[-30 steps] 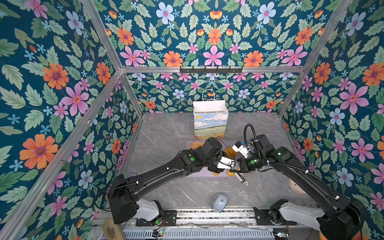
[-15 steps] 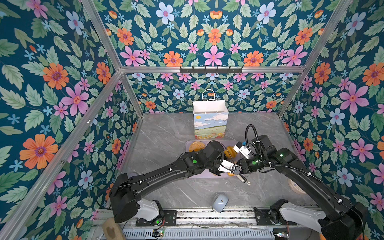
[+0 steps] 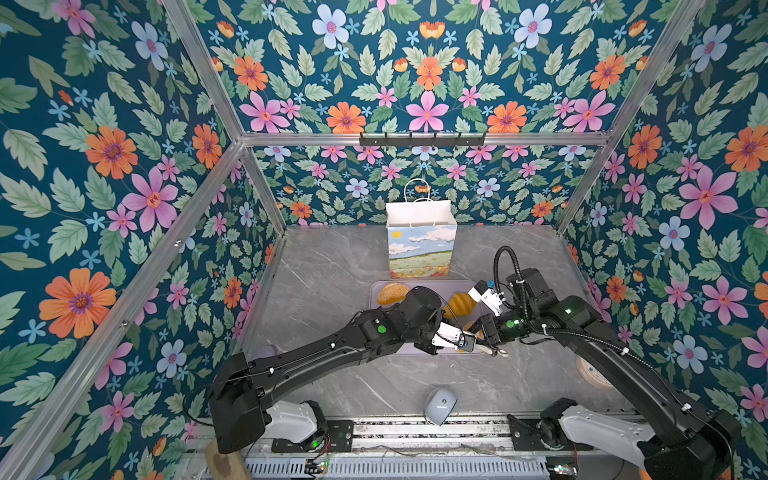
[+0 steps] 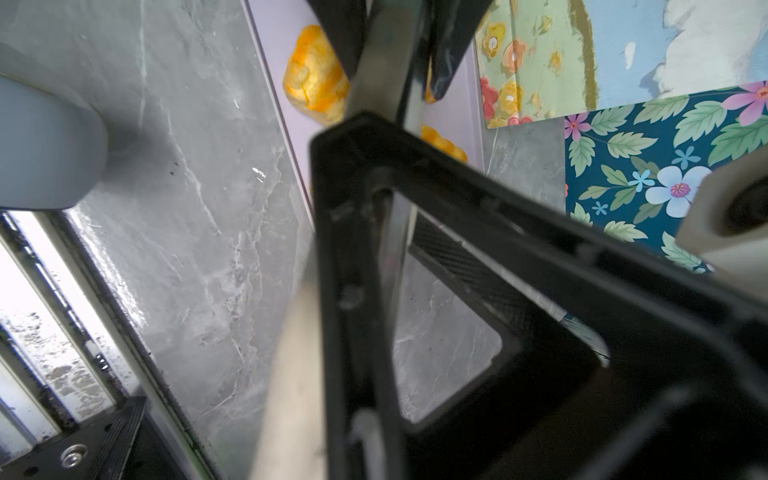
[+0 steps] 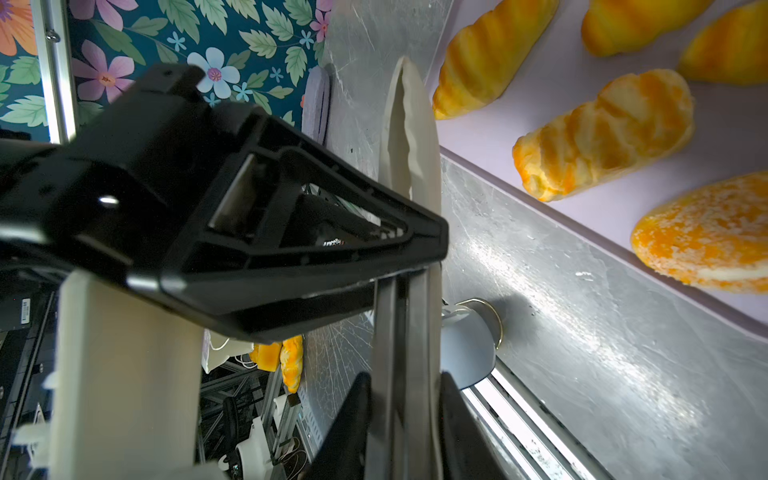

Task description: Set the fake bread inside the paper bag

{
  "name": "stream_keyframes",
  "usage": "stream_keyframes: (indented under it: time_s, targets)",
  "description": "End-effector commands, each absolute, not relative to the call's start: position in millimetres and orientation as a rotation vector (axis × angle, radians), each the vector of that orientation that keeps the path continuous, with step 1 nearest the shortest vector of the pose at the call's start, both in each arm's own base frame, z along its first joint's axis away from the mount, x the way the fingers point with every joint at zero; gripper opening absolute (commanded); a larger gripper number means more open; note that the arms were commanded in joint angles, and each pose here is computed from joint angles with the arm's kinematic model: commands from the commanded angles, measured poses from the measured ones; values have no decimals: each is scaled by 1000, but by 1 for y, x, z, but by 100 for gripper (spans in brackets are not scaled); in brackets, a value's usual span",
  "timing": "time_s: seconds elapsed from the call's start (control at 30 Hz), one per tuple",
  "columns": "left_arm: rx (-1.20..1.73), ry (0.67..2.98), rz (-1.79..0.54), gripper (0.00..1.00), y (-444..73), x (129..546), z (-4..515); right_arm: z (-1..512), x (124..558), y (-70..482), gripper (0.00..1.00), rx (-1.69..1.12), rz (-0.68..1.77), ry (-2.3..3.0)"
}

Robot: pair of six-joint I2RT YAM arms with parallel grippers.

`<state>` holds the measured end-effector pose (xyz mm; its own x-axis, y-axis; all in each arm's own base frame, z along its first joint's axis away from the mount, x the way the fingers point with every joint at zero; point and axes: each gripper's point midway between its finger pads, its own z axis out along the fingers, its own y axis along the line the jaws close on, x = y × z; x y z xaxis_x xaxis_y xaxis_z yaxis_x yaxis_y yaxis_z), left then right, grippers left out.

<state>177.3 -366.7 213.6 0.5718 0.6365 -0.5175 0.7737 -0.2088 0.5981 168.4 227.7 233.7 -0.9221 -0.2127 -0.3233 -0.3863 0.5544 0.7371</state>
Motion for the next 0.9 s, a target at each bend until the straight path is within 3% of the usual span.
stream_keyframes:
  time_s: [0.0, 0.87]
  targets:
    - [1803, 1169, -195, 22, -372, 189, 232, 246, 158, 234, 28, -608, 1386, 2535]
    - [1760, 1238, -155, 15, -362, 196, 237, 254, 145, 229, 37, -650, 1403, 2483]
